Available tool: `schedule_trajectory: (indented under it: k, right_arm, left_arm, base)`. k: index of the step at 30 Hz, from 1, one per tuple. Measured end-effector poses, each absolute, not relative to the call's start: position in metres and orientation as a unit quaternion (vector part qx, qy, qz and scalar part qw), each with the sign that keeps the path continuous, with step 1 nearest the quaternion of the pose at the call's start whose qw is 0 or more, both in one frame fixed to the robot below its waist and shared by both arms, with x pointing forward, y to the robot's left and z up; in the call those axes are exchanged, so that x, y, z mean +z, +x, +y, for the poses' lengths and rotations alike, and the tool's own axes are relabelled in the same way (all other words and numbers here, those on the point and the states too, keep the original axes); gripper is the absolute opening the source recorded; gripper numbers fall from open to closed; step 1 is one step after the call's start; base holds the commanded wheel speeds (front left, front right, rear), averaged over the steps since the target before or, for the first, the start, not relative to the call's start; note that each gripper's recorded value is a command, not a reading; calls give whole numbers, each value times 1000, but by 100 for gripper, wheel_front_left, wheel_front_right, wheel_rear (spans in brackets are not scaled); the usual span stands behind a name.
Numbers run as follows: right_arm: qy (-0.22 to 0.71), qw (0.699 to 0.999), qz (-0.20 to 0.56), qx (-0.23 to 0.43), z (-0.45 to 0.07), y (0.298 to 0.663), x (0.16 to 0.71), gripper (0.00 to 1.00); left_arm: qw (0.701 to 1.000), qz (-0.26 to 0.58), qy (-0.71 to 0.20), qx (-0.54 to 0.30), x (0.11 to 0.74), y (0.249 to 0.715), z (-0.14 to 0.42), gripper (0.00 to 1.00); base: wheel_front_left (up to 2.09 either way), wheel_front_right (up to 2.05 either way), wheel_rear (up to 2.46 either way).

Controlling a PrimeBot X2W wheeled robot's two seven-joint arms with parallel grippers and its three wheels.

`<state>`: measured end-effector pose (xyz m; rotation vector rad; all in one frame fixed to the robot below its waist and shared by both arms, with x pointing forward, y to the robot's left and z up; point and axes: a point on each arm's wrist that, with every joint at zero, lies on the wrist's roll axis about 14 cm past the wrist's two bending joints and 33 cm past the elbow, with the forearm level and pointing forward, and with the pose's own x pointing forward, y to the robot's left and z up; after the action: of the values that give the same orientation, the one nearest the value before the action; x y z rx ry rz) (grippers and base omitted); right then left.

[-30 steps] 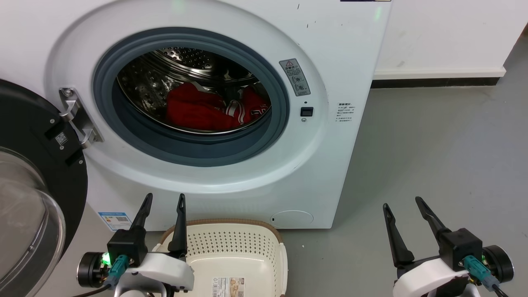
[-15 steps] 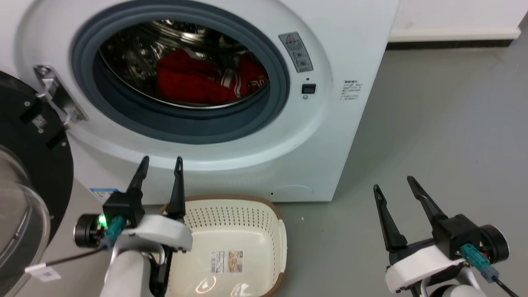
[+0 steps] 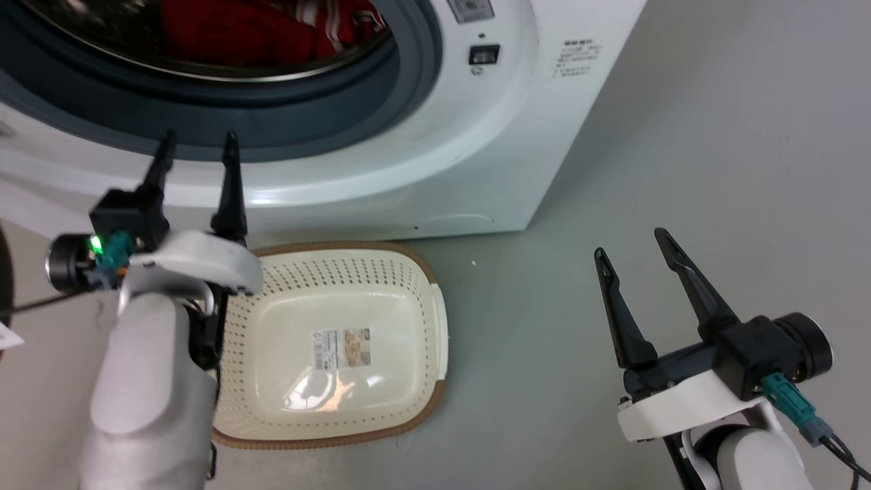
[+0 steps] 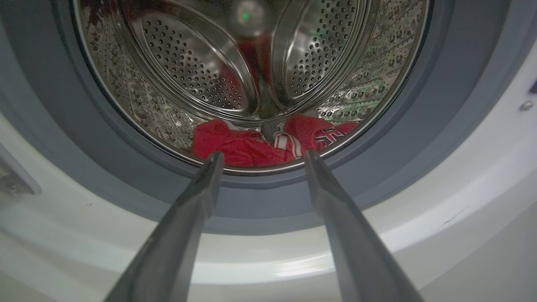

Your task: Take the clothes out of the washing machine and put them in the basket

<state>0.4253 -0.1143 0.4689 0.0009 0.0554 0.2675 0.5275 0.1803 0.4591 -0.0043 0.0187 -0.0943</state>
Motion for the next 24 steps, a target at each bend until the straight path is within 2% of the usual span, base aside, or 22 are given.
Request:
schedule_trajectory:
  k: [13,24]
  right_arm:
    - [20,991,72,110,-130,434,422,100]
    - [30,991,105,83,-147,424,396,100]
  left_arm:
    - [995,59,-5,-86,401,626,155,100]
    - [992,83,-7,-99,396,708,135,100]
  base:
    - [0,0,0]
    - [0,0,0]
